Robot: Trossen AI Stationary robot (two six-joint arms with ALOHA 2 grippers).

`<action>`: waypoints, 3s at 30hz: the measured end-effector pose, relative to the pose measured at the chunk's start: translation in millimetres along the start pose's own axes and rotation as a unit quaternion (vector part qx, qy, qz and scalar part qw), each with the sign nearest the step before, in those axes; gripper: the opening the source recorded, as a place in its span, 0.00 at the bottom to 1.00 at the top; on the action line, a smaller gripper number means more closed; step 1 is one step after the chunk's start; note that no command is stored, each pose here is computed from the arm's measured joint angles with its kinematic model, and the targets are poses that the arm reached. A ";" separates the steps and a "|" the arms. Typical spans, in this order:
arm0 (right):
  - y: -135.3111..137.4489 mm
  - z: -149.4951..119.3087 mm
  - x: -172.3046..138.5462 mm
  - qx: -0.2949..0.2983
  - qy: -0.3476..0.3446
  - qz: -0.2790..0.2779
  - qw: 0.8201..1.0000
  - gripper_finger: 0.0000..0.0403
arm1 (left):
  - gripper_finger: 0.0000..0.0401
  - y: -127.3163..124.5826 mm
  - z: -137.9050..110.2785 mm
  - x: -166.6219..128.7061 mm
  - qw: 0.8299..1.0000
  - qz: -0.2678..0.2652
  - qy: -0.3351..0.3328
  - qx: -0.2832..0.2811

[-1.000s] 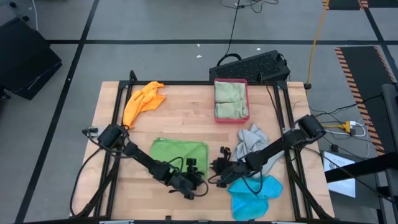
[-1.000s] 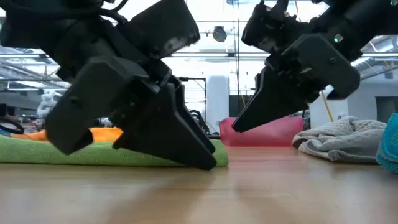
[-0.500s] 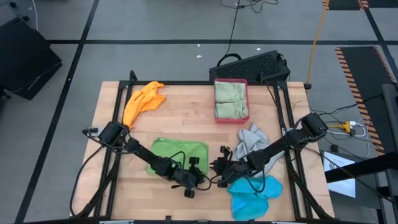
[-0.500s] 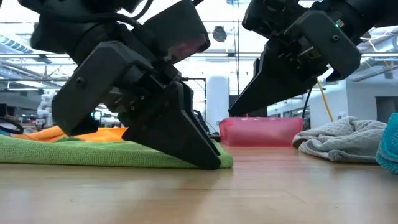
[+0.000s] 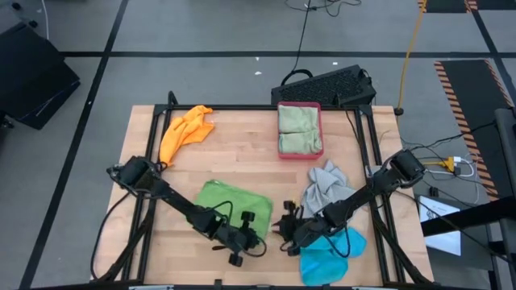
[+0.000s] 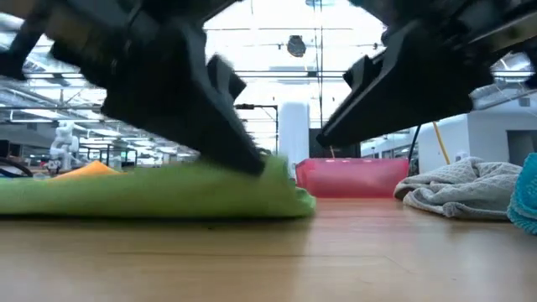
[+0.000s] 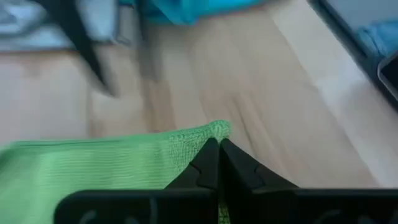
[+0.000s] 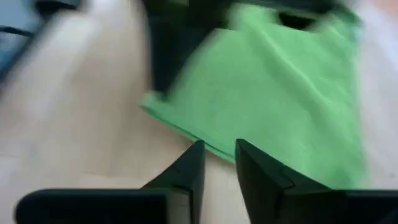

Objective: Fold microfiber towels
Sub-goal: Fold the dark green microfiber cloth

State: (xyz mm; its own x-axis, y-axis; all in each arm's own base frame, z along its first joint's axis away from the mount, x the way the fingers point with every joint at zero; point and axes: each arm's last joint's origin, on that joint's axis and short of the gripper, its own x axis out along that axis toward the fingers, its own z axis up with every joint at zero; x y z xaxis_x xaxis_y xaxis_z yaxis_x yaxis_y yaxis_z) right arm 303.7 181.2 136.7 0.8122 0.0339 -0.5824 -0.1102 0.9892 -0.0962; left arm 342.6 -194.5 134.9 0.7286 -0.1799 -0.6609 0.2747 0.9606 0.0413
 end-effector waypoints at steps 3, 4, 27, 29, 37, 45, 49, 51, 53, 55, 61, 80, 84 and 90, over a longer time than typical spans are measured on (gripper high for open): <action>10.9 1.2 8.8 -0.024 -0.054 0.020 0.998 0.31 | 0.02 -1.5 5.0 -7.2 1.000 0.005 -0.008 -0.011; 14.1 0.7 11.0 -0.035 -0.066 0.023 0.997 0.34 | 0.01 -2.4 6.9 -10.7 1.000 0.005 -0.010 -0.010; 9.6 -19.3 42.7 -0.046 -0.092 -0.029 0.994 0.02 | 0.02 -8.2 11.7 -24.9 0.999 0.026 -0.011 -0.030; 7.9 -19.0 43.3 -0.019 -0.093 -0.030 0.995 0.03 | 0.08 -10.8 10.0 -26.0 0.998 0.050 -0.011 -0.033; -0.4 -19.8 47.0 0.060 -0.082 -0.031 0.994 0.01 | 0.42 -32.6 5.2 -34.3 0.992 0.121 -0.031 -0.006; -9.2 -15.1 50.6 0.113 -0.094 -0.013 0.989 0.01 | 0.61 -49.6 -0.5 -23.5 0.987 0.145 -0.071 0.012; -11.7 -14.8 51.5 0.125 -0.093 -0.015 0.988 0.01 | 0.65 -50.9 -7.0 -11.0 0.980 0.181 -0.083 0.026; -12.2 -14.7 51.7 0.128 -0.093 -0.015 0.987 0.01 | 0.65 -50.2 -10.1 -7.7 0.976 0.201 -0.082 0.030; -13.4 -14.5 52.1 0.137 -0.093 -0.016 0.986 0.01 | 0.66 -49.5 -11.9 -5.8 0.972 0.216 -0.081 0.036; -14.1 -14.4 52.4 0.146 -0.093 -0.015 0.985 0.01 | 0.66 -48.9 -12.8 -5.6 0.970 0.228 -0.079 0.038; -18.6 -13.0 53.8 0.167 -0.098 -0.018 0.981 0.01 | 0.66 -41.6 -12.2 -3.9 0.966 0.246 -0.075 0.036; -24.1 -11.9 55.8 0.196 -0.098 -0.011 0.976 0.01 | 0.44 -36.8 -18.6 -1.3 0.955 0.289 -0.066 0.019; -24.0 -11.9 55.8 0.192 -0.098 -0.011 0.976 0.01 | 0.26 -44.8 -17.0 -4.3 0.954 0.288 -0.078 0.033; -23.7 -11.8 55.7 0.176 -0.097 -0.009 0.980 0.01 | 0.02 -53.2 -18.5 -8.1 0.949 0.300 -0.086 0.043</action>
State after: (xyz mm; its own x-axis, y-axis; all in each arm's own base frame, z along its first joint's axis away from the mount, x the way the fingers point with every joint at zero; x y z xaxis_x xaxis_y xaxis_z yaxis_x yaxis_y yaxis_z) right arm 344.8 158.0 97.0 0.9095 0.0083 -0.4155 0.0821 0.9765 0.1991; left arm 310.4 -240.2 124.2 0.8596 0.3548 -0.3678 -0.1771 0.8820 0.4367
